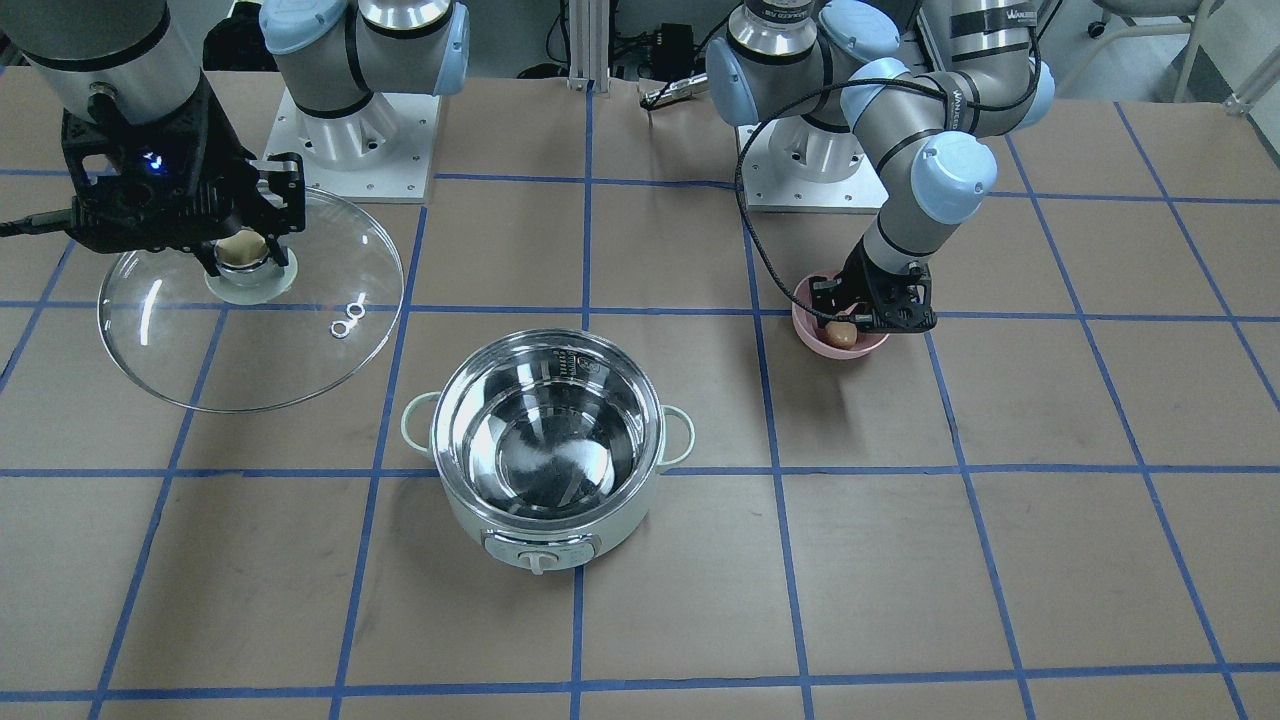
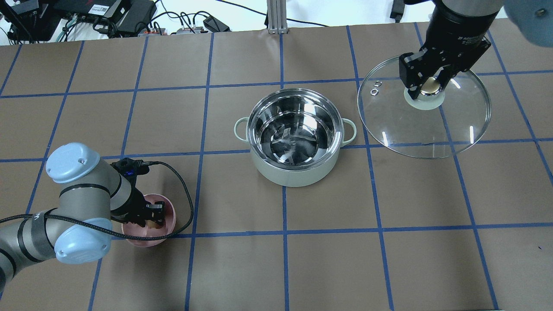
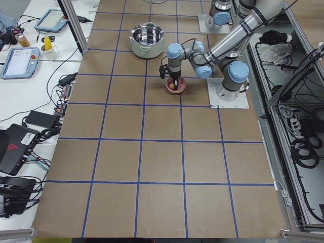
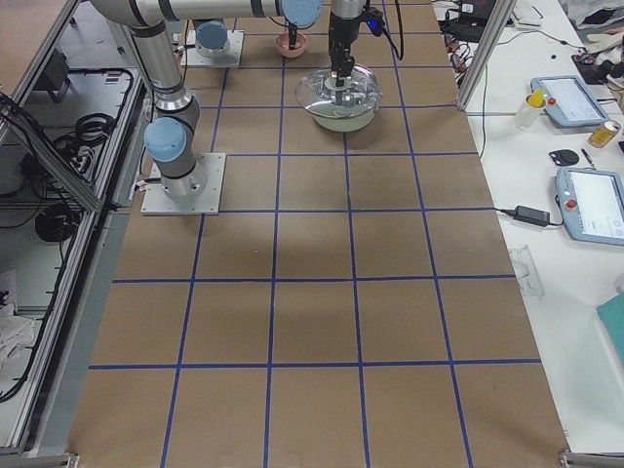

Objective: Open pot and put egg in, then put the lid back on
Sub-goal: 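Close the left gripper on the brown egg in the pink bowl, then lift the egg with the left gripper and carry it over the pot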

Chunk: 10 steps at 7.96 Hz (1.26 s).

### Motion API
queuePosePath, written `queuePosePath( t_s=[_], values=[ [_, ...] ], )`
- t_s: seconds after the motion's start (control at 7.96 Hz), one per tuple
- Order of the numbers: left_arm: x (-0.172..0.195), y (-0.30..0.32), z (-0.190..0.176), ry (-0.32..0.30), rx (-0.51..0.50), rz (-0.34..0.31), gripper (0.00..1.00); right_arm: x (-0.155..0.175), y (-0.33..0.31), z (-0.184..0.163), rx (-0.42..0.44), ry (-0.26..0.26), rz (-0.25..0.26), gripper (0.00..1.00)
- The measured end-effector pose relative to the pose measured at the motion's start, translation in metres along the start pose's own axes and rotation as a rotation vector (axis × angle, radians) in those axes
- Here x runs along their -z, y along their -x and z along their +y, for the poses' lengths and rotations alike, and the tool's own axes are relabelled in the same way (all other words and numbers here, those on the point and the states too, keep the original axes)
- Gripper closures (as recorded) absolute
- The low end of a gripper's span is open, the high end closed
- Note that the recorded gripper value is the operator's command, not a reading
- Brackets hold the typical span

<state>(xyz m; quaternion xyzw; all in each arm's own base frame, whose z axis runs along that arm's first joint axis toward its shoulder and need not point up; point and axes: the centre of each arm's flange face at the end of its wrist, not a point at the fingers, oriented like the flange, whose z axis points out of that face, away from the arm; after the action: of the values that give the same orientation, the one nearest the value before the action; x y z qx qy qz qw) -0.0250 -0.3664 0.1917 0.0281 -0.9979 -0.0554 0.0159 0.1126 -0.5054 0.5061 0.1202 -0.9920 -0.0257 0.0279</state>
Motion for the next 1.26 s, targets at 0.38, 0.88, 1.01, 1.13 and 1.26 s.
queuePosePath(
  t_s=[0.38, 0.88, 1.01, 1.13, 1.26],
  values=[
    [0.010, 0.001, -0.001, 0.034, -0.001, 0.003, 0.87, 0.000, 0.000, 0.000, 0.001, 0.001, 0.000, 1.00],
    [0.086, 0.012, -0.038, 0.092, 0.001, -0.002, 0.87, -0.001, 0.000, 0.001, 0.001, 0.004, -0.001, 1.00],
    [0.102, 0.013, -0.043, 0.079, 0.004, -0.002, 0.87, -0.001, 0.000, 0.001, 0.001, 0.004, -0.001, 1.00],
    [0.112, 0.012, -0.046, 0.060, 0.008, 0.001, 0.86, -0.001, 0.000, 0.001, 0.000, 0.004, -0.001, 1.00],
    [0.123, 0.006, -0.050, 0.033, 0.010, 0.009, 0.86, -0.001, 0.000, 0.001, 0.000, 0.004, -0.001, 1.00]
  ],
)
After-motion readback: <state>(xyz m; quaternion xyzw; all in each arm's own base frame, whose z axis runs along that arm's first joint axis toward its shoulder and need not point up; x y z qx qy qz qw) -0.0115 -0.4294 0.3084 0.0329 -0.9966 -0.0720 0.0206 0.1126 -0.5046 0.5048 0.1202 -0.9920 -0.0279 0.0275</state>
